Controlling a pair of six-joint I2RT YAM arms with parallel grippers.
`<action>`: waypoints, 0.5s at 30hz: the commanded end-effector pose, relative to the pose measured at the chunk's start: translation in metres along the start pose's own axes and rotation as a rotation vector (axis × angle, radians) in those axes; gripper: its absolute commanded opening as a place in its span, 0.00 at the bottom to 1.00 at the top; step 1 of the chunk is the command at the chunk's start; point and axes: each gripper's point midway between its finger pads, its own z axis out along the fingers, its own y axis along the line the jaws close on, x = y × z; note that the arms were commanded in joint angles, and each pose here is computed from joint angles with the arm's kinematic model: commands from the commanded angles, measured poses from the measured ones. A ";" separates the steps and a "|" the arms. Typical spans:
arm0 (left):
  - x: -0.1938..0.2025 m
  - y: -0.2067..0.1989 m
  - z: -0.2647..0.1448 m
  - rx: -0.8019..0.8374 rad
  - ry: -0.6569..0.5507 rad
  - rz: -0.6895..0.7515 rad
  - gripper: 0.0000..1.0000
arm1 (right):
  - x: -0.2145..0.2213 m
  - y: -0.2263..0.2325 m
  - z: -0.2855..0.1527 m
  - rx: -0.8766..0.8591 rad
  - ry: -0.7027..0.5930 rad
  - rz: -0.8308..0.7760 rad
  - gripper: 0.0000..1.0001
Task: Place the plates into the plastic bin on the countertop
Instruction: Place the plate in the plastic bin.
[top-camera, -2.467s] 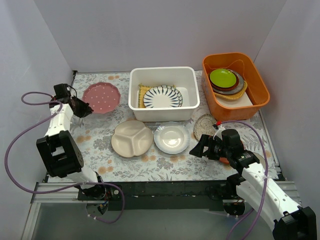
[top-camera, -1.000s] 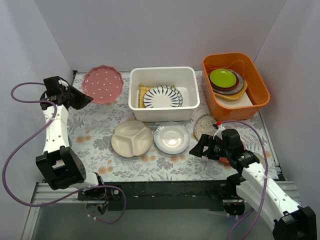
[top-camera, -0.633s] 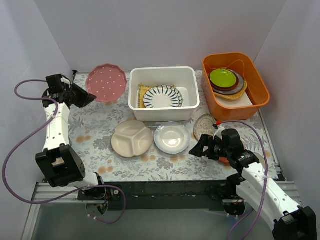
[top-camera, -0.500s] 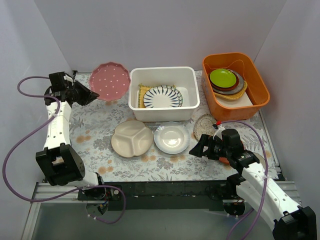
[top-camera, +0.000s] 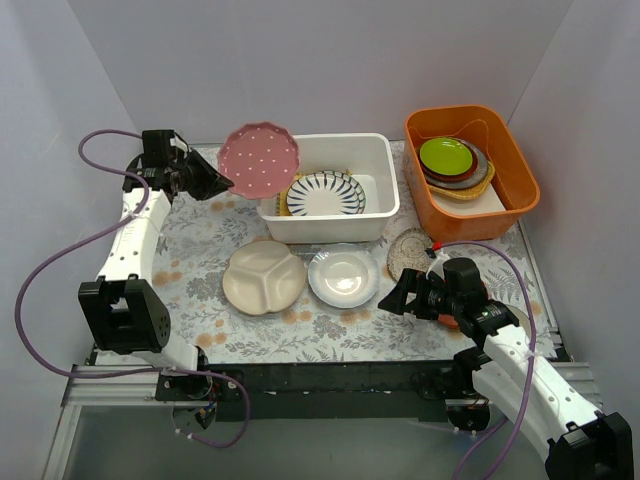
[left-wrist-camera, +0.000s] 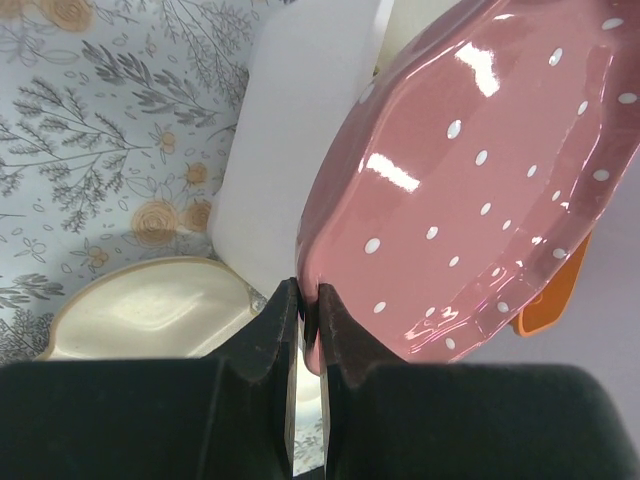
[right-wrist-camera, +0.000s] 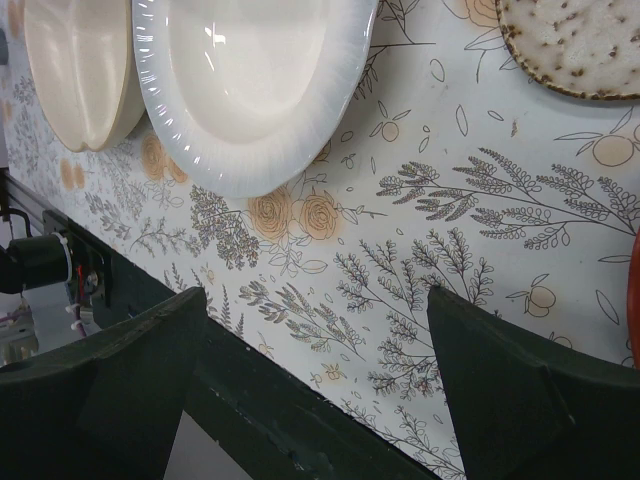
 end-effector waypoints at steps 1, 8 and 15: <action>-0.015 -0.056 -0.015 0.145 -0.074 0.034 0.00 | -0.004 0.004 0.000 -0.019 -0.018 -0.013 0.98; 0.013 -0.081 0.007 0.165 -0.013 0.070 0.00 | -0.005 0.004 0.000 -0.014 -0.021 -0.015 0.98; 0.029 -0.098 0.022 0.176 0.021 0.077 0.00 | -0.001 0.001 0.000 -0.011 -0.013 -0.012 0.98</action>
